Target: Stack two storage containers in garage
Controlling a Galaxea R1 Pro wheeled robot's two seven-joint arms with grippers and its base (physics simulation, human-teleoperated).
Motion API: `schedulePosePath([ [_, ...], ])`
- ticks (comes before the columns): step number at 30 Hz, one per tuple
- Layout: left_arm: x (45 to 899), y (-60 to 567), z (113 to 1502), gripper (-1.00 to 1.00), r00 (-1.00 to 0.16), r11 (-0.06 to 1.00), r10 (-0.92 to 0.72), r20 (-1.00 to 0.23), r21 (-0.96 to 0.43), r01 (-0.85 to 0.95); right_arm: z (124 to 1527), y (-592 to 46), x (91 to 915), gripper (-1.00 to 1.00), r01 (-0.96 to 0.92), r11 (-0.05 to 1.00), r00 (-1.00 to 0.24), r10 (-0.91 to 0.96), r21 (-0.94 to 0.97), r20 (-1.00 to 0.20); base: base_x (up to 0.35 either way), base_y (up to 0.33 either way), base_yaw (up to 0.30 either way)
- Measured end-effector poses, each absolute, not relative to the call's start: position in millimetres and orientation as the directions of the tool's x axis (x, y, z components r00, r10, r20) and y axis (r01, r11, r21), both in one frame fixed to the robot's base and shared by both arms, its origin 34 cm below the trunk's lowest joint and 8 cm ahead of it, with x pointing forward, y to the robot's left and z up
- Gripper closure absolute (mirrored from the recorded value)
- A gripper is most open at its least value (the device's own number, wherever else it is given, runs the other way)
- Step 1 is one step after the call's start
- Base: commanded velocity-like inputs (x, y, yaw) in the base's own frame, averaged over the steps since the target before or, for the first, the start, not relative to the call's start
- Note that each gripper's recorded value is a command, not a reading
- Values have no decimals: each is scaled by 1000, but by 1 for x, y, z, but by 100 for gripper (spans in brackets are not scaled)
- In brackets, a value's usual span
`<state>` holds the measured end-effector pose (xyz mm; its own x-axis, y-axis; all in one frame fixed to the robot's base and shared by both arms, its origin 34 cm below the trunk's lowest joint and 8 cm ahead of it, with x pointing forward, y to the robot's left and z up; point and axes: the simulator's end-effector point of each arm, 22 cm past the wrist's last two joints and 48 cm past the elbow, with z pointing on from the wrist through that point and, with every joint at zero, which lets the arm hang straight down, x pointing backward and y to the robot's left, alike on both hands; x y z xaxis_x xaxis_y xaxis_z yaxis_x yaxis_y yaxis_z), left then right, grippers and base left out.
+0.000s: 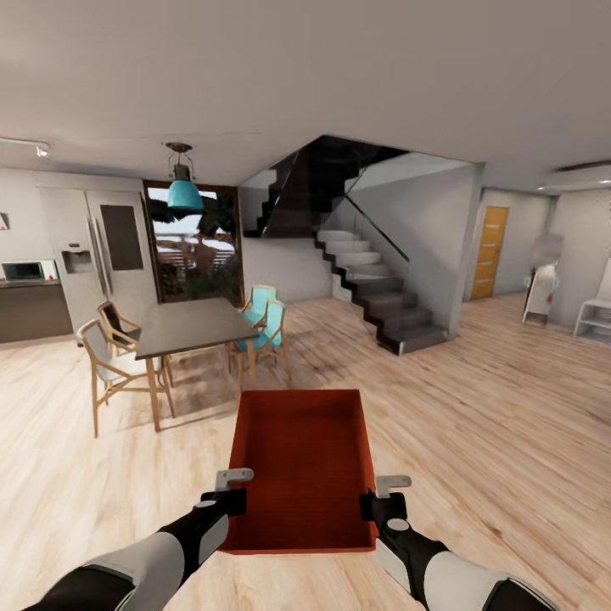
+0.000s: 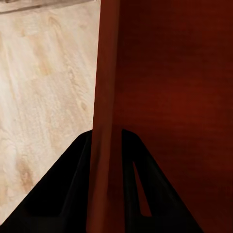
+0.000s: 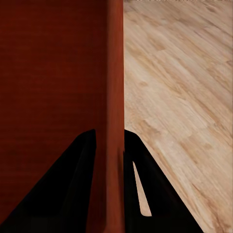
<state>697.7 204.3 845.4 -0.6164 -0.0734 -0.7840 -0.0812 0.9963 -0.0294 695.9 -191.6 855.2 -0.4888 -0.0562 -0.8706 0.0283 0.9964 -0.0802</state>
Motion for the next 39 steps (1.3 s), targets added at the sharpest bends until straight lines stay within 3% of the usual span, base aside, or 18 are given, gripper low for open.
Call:
schedulePosePath([
  [39, 698, 204, 845, 100, -615, 996, -74, -785, -30, -81, 855, -192, 696, 100, 28, 996, -487, -57, -81, -871, 326, 2, -279],
])
